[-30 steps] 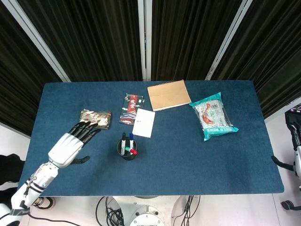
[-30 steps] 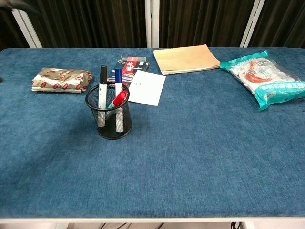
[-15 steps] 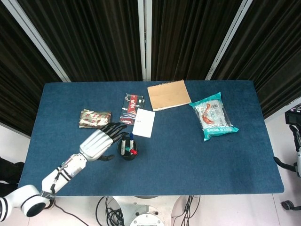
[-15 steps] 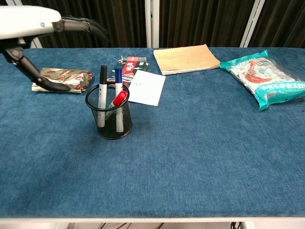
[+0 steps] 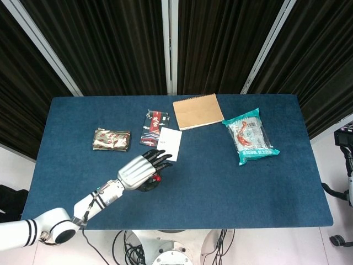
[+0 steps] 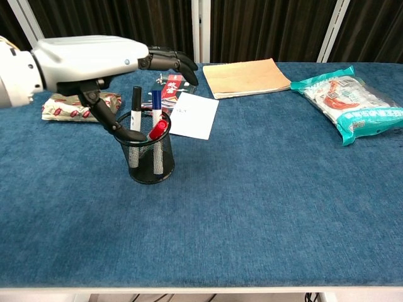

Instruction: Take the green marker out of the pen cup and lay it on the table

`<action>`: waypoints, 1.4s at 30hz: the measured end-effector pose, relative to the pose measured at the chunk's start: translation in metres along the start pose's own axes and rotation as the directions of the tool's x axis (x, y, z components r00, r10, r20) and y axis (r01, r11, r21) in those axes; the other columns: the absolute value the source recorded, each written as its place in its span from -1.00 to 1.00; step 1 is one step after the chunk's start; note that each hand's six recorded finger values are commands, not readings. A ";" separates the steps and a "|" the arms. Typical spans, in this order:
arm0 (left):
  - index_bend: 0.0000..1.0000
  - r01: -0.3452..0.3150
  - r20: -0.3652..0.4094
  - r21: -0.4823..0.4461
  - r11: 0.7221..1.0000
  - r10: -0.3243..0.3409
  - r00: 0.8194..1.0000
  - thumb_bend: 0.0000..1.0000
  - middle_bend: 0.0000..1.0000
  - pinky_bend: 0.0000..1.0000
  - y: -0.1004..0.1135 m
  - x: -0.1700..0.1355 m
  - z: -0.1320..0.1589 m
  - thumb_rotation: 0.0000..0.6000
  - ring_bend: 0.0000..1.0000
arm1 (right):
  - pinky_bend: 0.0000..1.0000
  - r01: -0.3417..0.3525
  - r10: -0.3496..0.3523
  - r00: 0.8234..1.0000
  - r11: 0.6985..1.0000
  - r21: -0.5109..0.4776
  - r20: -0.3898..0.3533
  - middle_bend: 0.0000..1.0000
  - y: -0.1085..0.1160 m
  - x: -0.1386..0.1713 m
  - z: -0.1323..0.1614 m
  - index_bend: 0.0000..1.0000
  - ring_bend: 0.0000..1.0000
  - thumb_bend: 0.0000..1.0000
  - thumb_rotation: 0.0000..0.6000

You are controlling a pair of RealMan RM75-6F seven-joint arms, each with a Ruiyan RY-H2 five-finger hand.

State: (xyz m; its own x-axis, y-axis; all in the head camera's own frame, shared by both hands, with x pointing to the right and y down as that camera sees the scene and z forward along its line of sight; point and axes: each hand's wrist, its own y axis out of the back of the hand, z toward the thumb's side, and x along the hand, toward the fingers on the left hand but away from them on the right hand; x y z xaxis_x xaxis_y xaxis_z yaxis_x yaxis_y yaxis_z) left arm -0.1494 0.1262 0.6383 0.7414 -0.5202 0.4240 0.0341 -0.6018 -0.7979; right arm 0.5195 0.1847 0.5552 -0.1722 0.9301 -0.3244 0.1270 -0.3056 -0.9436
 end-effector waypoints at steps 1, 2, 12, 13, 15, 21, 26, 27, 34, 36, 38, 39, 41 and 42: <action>-0.55 0.000 0.000 0.002 1.000 0.000 1.000 -0.58 -0.89 -0.76 -0.001 0.002 -0.001 1.00 -1.00 | -1.00 0.000 0.000 1.000 1.000 0.001 0.000 -1.00 0.000 0.000 0.000 -1.00 -1.00 -0.85 1.00; -0.49 0.000 -0.002 0.004 1.000 0.000 1.000 -0.58 -0.89 -0.76 -0.002 0.003 -0.002 1.00 -1.00 | -1.00 -0.001 0.001 1.000 1.000 0.004 0.000 -1.00 0.000 0.000 0.000 -1.00 -1.00 -0.85 1.00; -0.37 0.013 -0.017 -0.017 1.000 -0.013 1.000 -0.52 -0.88 -0.77 -0.016 0.011 -0.011 1.00 -1.00 | -1.00 0.010 -0.010 1.000 1.000 -0.002 0.011 -1.00 0.004 -0.002 -0.001 -1.00 -1.00 -0.85 1.00; -0.36 0.014 -0.018 -0.017 1.000 -0.014 1.000 -0.51 -0.88 -0.77 -0.017 0.012 -0.011 1.00 -1.00 | -1.00 0.013 -0.013 1.000 1.000 -0.003 0.010 -1.00 0.006 -0.002 0.000 -1.00 -1.00 -0.85 1.00; -0.35 0.016 -0.020 -0.019 1.000 -0.017 1.000 -0.49 -0.87 -0.77 -0.018 0.013 -0.012 1.00 -1.00 | -1.00 0.017 -0.017 1.000 1.000 -0.003 0.008 -1.00 0.009 -0.002 0.001 -1.00 -1.00 -0.85 1.00; -0.27 0.019 -0.030 -0.027 0.999 -0.019 0.999 -0.44 -0.86 -0.77 -0.021 0.013 -0.012 1.00 -1.00 | -1.00 0.017 -0.018 1.000 1.000 -0.011 -0.004 -1.00 0.013 -0.003 0.007 -1.00 -1.00 -0.85 1.00; -0.23 0.029 -0.033 -0.033 0.999 -0.030 0.999 -0.43 -0.84 -0.77 -0.022 0.013 -0.012 1.00 -1.00 | -1.00 0.020 -0.020 1.000 1.000 -0.017 0.005 -1.00 0.014 -0.004 0.006 -1.00 -1.00 -0.85 1.00; -0.22 0.029 -0.033 -0.039 0.999 -0.031 0.999 -0.42 -0.84 -0.77 -0.022 0.013 -0.011 1.00 -1.00 | -1.00 0.019 -0.019 1.000 1.000 -0.018 0.008 -1.00 0.014 -0.004 0.005 -1.00 -1.00 -0.85 1.00; -0.16 0.035 -0.030 -0.064 0.997 -0.037 0.999 -0.38 -0.82 -0.76 -0.019 0.014 -0.011 1.00 -1.00 | -1.00 0.008 -0.007 1.000 1.000 -0.014 0.024 -1.00 0.011 -0.005 0.003 -1.00 -1.00 -0.85 1.00; -0.15 0.040 -0.031 -0.067 0.997 -0.042 0.999 -0.38 -0.82 -0.73 -0.020 0.014 -0.012 1.00 -1.00 | -1.00 0.008 -0.007 1.000 1.000 -0.014 0.027 -1.00 0.011 -0.005 0.003 -1.00 -1.00 -0.84 1.00; -0.15 0.044 -0.032 -0.069 0.997 -0.047 0.998 -0.38 -0.82 -0.72 -0.020 0.014 -0.013 1.00 -1.00 | -1.00 0.007 -0.007 1.000 1.000 -0.014 0.029 -1.00 0.011 -0.006 0.002 -1.00 -1.00 -0.84 1.00; -0.15 0.046 -0.034 -0.071 0.996 -0.049 0.998 -0.38 -0.82 -0.72 -0.021 0.013 -0.013 1.00 -1.00 | -1.00 0.007 -0.007 1.000 1.000 -0.015 0.029 -1.00 0.011 -0.006 0.003 -1.00 -1.00 -0.84 1.00; -0.13 0.047 -0.035 -0.074 0.996 -0.050 0.998 -0.38 -0.82 -0.72 -0.021 0.013 -0.014 1.00 -1.00 | -1.00 0.007 -0.006 1.000 1.000 -0.016 0.029 -1.00 0.011 -0.006 0.003 -1.00 -1.00 -0.84 1.00; -0.12 0.046 -0.037 -0.076 0.996 -0.049 0.998 -0.38 -0.82 -0.72 -0.021 0.013 -0.015 1.00 -1.00 | -1.00 0.006 -0.006 1.000 1.000 -0.015 0.029 -1.00 0.011 -0.007 0.003 -1.00 -1.00 -0.84 1.00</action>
State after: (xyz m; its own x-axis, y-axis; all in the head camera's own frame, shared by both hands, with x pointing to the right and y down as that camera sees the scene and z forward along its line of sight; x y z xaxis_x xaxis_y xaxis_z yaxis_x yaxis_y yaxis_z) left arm -0.1499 0.1228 0.6666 0.7137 -0.5122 0.4778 0.0171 -0.6693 -0.7428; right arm 0.5191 0.1746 0.5466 -0.2010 0.9256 -0.3206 0.1408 -0.2966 -0.9446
